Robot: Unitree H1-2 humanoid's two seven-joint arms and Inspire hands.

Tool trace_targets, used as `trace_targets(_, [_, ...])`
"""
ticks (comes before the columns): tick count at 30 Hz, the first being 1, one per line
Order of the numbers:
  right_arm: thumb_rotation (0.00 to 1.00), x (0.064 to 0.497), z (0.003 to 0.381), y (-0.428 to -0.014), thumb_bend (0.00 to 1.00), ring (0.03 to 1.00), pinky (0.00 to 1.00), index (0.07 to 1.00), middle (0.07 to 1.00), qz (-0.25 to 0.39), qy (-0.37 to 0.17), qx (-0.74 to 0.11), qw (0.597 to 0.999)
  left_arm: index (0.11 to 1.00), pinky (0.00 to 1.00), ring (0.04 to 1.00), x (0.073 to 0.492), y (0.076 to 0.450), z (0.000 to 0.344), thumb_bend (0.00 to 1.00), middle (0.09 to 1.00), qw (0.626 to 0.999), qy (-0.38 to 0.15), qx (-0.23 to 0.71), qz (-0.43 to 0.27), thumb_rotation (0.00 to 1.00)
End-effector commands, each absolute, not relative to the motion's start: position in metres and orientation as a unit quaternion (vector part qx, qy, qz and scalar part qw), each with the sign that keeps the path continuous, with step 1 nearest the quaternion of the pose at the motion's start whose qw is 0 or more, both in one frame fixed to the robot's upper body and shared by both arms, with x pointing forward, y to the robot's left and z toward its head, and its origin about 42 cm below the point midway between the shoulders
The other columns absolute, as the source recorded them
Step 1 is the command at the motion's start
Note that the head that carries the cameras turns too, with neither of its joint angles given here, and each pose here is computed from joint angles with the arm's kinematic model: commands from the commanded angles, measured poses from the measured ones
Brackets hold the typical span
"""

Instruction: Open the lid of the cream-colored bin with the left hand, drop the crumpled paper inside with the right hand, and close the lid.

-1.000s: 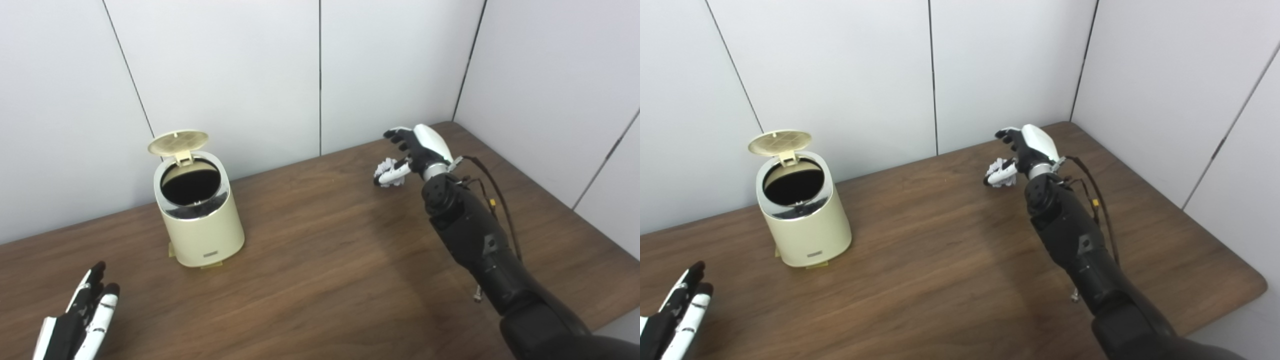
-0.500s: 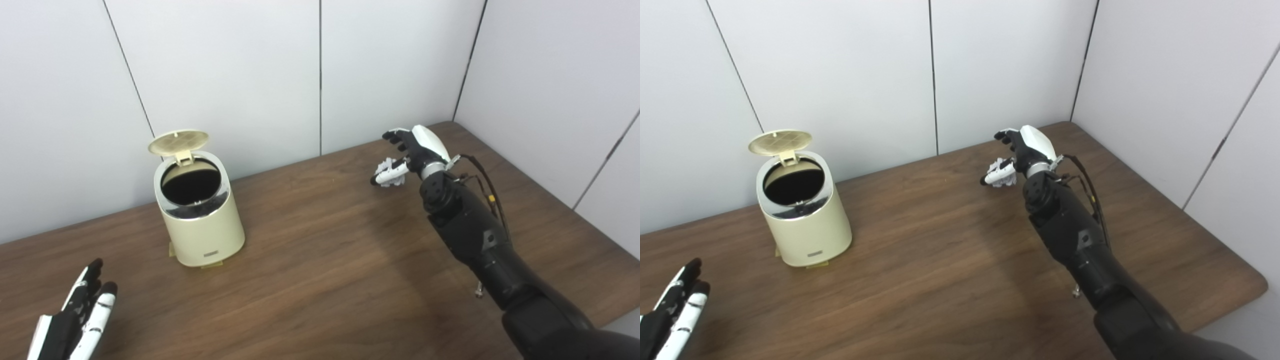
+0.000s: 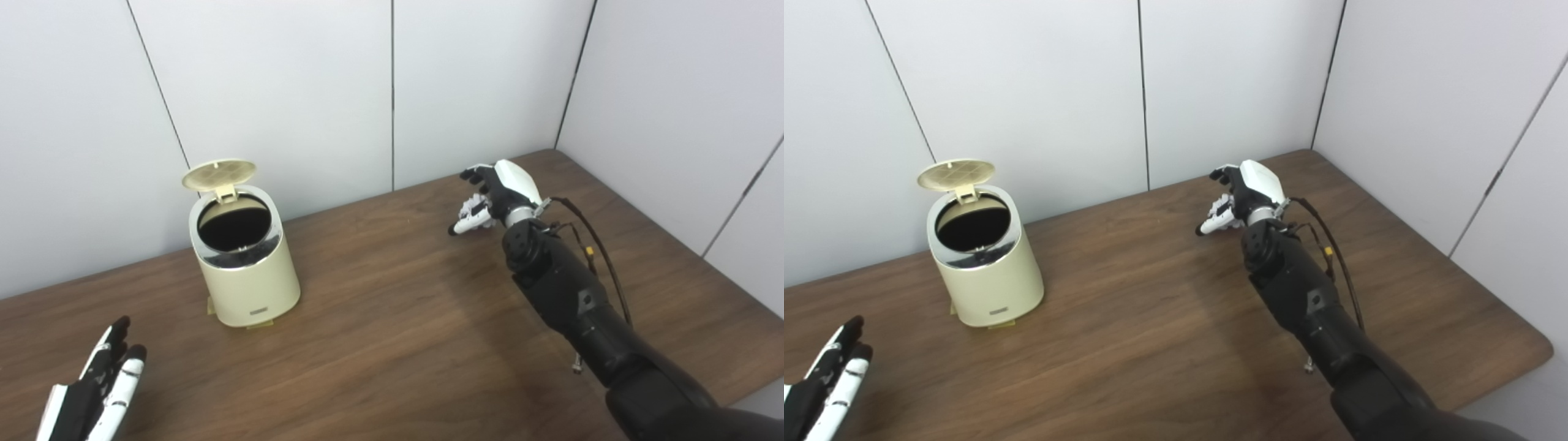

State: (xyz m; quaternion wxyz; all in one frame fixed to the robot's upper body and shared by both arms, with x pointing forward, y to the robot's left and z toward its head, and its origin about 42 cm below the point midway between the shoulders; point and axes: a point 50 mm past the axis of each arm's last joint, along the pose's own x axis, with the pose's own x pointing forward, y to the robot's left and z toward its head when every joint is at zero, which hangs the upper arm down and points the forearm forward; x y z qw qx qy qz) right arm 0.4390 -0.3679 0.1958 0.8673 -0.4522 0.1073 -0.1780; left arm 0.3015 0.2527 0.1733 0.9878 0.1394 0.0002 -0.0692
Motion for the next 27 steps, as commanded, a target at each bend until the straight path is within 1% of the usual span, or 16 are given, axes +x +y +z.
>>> trace_targets(1, [0.06,0.4465,0.224,-0.3737,0.97,0.731,0.64,0.748,0.781,-0.207,0.059,-0.447,0.868,1.0,1.0,1.0,0.3104,0.2515,0.1896,0.44,1.0,0.987,-0.038,0.141,-0.073,0.71])
trace_targets(7, [0.04,0.4422,0.2213,-0.3799,0.95,0.696,0.61,0.747,0.768,-0.219,0.055,-0.433,0.873,1.0,1.0,1.0,0.3114,0.2548,0.1913,0.45,1.0,0.987,-0.04,0.137,-0.076,0.69])
trace_targets(10, [0.05,0.4405,0.2202,-0.379,0.95,0.68,0.58,0.738,0.757,-0.218,0.052,-0.438,0.871,1.0,1.0,1.0,0.3129,0.2551,0.193,0.44,1.0,0.986,-0.045,0.141,-0.077,0.69])
trace_targets(14, [0.05,0.4406,0.2182,-0.3763,0.96,0.697,0.61,0.728,0.742,-0.218,0.053,-0.444,0.867,1.0,1.0,1.0,0.3143,0.2549,0.1933,0.46,1.0,0.985,-0.05,0.147,-0.079,0.72])
trace_targets(17, [0.04,0.4405,0.2188,-0.3741,0.95,0.718,0.63,0.726,0.74,-0.212,0.057,-0.452,0.864,1.0,1.0,1.0,0.3137,0.2559,0.1943,0.45,1.0,0.985,-0.051,0.143,-0.078,0.72])
trace_targets(21, [0.01,0.4405,0.2194,-0.3718,0.95,0.688,0.6,0.707,0.731,-0.206,0.057,-0.467,0.858,1.0,1.0,1.0,0.3134,0.2579,0.1959,0.44,1.0,0.985,-0.054,0.146,-0.075,0.71])
trace_targets(27, [0.02,0.4392,0.2159,-0.3705,0.97,0.669,0.6,0.684,0.723,-0.197,0.064,-0.485,0.85,1.0,1.0,1.0,0.3138,0.2582,0.1979,0.43,1.0,0.985,-0.055,0.143,-0.075,0.71])
